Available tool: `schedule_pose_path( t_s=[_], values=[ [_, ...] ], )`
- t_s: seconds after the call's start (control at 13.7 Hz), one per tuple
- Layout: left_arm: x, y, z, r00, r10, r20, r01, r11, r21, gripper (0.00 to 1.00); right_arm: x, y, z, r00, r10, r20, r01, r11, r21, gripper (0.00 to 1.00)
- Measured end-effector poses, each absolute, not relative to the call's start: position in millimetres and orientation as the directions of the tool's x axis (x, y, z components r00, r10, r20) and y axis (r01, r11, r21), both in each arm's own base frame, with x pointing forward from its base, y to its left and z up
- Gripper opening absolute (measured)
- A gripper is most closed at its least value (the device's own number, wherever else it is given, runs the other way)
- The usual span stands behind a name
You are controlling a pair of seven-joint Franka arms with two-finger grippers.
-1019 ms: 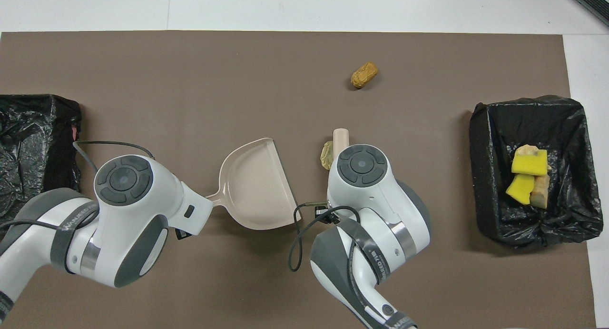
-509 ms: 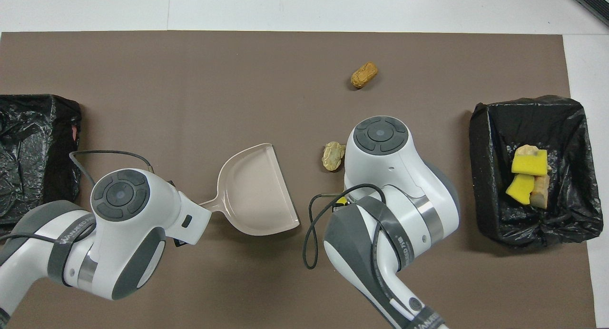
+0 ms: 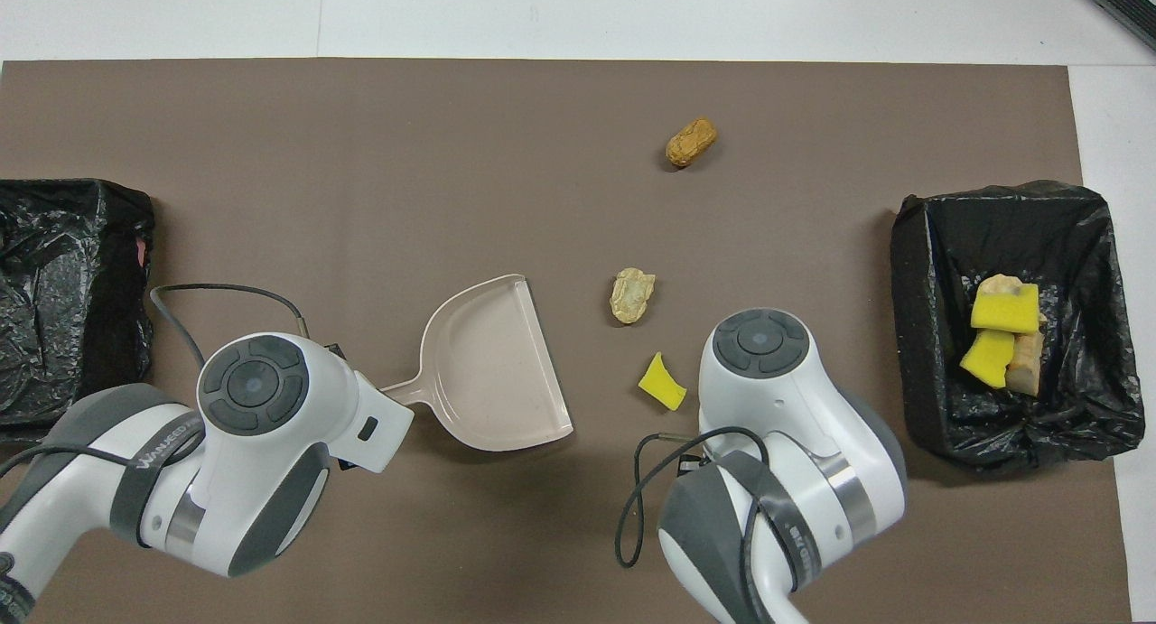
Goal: Sweep and dump trash in bin
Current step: 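Sweep the bread crust toward the dustpan with the right gripper, then sweep the yellow sponge piece into the dustpan with the right gripper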
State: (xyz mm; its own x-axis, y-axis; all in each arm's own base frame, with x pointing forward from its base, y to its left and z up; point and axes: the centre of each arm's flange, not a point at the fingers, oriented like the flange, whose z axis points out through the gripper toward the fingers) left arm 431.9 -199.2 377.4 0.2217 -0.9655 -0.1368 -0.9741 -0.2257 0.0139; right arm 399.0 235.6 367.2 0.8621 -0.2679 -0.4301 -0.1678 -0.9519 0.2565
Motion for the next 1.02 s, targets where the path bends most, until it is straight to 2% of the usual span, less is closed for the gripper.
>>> schedule_pose_path(
  t_s=[0.15, 0.29, 0.51, 0.73, 0.87, 1.02],
  values=[
    [430, -201, 375, 0.214, -0.967, -0.138, -0.976, -0.218, 0.014, 0.33, 368, 259, 357, 0.873, -0.281, -0.398, -0.194, -0.95, 0.246, 0.26],
    [429, -202, 374, 0.213, -0.967, -0.14, -0.976, -0.217, 0.015, 0.33, 357, 279, 341, 0.895, -0.262, -0.362, -0.191, -0.956, 0.221, 0.26],
    [428, -201, 373, 0.212, -0.967, -0.141, -0.976, -0.217, 0.017, 0.33, 383, 299, 324, 0.909, -0.252, -0.331, -0.209, -0.965, 0.16, 0.26],
    [428, -201, 373, 0.212, -0.967, -0.141, -0.976, -0.217, 0.018, 0.33, 418, 352, 328, 0.921, -0.213, -0.326, -0.204, -0.977, 0.063, 0.26],
    [428, -201, 373, 0.212, -0.967, -0.142, -0.976, -0.217, 0.018, 0.33, 424, 390, 326, 0.93, -0.179, -0.32, -0.19, -0.982, -0.003, 0.26],
    [428, -201, 373, 0.212, -0.967, -0.142, -0.976, -0.217, 0.018, 0.33, 414, 426, 337, 0.932, -0.139, -0.334, -0.167, -0.984, -0.056, 0.26]
  ],
)
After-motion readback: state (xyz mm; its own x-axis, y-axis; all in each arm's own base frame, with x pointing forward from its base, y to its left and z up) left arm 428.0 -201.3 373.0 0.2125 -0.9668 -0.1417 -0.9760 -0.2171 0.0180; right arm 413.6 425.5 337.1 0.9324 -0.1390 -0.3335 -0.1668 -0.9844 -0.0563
